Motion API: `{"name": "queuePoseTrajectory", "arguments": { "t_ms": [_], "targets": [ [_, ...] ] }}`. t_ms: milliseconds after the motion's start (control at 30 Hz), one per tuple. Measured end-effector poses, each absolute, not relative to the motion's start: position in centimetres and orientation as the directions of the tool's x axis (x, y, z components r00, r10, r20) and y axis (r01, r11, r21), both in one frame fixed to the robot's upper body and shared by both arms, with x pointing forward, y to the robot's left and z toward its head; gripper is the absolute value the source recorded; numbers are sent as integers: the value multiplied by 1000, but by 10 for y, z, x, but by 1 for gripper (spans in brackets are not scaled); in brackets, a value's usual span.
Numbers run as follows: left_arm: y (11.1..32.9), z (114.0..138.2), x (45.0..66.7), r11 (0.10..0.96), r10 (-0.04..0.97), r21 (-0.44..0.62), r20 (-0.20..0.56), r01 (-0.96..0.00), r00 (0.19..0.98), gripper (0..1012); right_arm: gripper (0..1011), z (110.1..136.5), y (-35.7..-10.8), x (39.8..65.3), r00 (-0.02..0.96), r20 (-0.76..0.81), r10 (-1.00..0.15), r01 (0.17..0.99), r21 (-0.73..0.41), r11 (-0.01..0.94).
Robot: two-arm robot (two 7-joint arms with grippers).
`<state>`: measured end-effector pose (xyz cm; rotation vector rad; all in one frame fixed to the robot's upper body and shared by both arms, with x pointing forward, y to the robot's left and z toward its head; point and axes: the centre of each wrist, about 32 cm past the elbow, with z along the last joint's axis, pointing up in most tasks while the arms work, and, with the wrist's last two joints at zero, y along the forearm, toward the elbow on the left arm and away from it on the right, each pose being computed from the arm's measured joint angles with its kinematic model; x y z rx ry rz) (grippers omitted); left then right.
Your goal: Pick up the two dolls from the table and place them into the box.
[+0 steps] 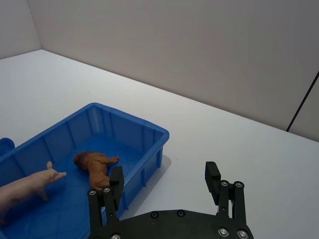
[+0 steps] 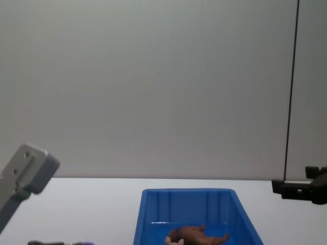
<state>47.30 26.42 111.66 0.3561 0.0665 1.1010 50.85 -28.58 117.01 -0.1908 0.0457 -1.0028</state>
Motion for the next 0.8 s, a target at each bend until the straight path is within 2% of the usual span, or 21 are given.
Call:
{"name": "queuePoseTrajectory", "arguments": {
  "t_ms": [433, 800],
  "targets": [
    [259, 1157, 485, 430, 853, 229, 214, -873, 476, 192, 1001, 1170, -286, 508, 538, 49, -841, 833, -180, 523],
    [233, 1179, 505, 526, 795, 172, 249, -833, 553, 170, 1001, 1170, -286, 508, 538, 50, -841, 833, -180, 523]
  ]
}}
